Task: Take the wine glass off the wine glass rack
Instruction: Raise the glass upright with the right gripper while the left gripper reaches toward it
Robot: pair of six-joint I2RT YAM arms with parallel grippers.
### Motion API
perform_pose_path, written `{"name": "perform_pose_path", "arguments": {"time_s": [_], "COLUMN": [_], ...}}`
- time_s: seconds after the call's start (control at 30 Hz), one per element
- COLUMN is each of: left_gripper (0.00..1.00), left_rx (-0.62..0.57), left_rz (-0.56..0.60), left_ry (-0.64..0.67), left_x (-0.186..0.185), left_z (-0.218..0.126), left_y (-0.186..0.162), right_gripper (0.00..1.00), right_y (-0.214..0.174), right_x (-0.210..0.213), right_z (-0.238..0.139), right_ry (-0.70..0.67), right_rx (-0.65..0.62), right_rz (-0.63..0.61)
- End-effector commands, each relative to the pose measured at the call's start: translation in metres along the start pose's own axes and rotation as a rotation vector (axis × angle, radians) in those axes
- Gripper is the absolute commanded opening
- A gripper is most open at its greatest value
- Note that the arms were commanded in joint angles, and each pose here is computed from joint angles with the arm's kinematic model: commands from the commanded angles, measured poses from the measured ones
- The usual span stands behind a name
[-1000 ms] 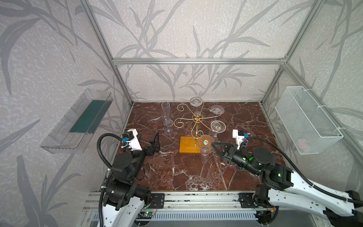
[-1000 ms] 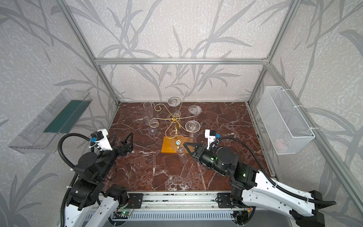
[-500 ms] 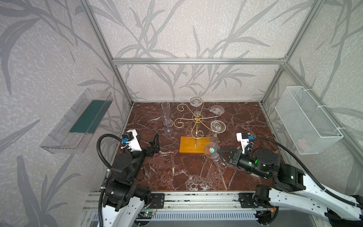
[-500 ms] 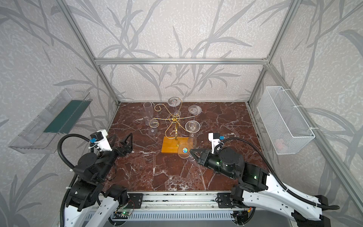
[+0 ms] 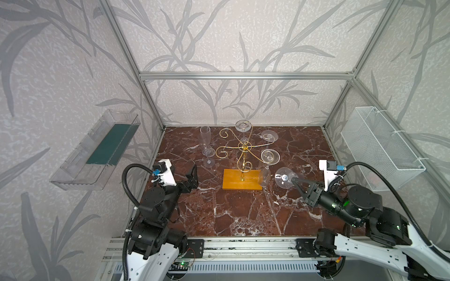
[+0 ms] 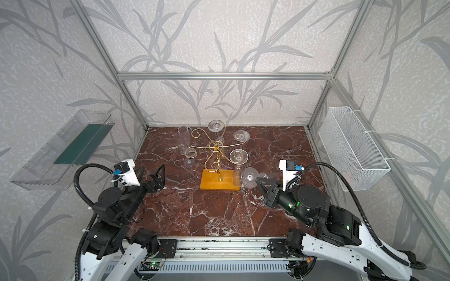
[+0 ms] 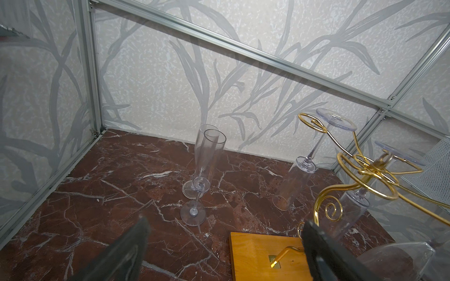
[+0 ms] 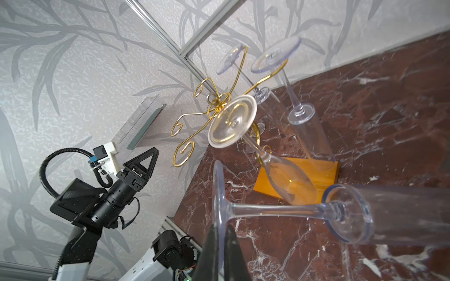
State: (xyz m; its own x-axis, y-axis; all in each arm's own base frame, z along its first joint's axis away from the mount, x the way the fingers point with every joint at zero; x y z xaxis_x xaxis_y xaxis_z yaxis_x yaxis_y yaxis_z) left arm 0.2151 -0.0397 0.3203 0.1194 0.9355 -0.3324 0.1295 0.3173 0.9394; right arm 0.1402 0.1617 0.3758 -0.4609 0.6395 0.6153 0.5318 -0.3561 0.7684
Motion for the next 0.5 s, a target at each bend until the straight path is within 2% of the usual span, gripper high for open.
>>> {"name": "perform_pose_path", "arguments": {"time_s": [0.0,0.17,0.43,0.47], "left_gripper": [0.99,0.99,0.99,0.99], "left_rx": [-0.042,-0.04,-0.039,-0.011], "left_rz": [0.011,0.023,0.023,0.027], "left_ry": [-0.005,-0.05,-0.198,-0.221], "left_x": [-0.005,-0.015,-0.047,-0.053], "left_z": [-0.005,-0.005,-0.013,-0.008], "left_y": [0.019,0.025,0.05,0.051], "right_gripper": [0.0,0.0,0.0,0.0], "right_y": [0.03,0.054,0.059,0.059], "right_x": [0.012,0.046,0.086,0.09], "right_z": [-0.009,-0.009,0.015,0.017], "right_ry": [-0.005,0.076,0.147,0.159], "right_rx": [-0.09,-0.165,-0.161,-0.167], "right_rz": [-0.27,-0.573,-1.003,-1.051]}}
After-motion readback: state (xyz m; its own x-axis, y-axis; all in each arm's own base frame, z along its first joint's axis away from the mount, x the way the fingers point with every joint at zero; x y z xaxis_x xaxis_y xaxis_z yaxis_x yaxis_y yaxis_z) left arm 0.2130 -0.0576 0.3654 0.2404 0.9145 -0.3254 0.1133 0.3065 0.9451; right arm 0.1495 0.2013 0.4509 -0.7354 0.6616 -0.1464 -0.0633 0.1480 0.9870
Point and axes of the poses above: each gripper's point midway between its finger pads, its own z axis out along the fingers, its own x axis along the line the jaws close on, y = z × x, the point moved 1 cm from there along -z, back along the fingers, and after that the axes turned 1 degree about -z, right-handed, at the moved point
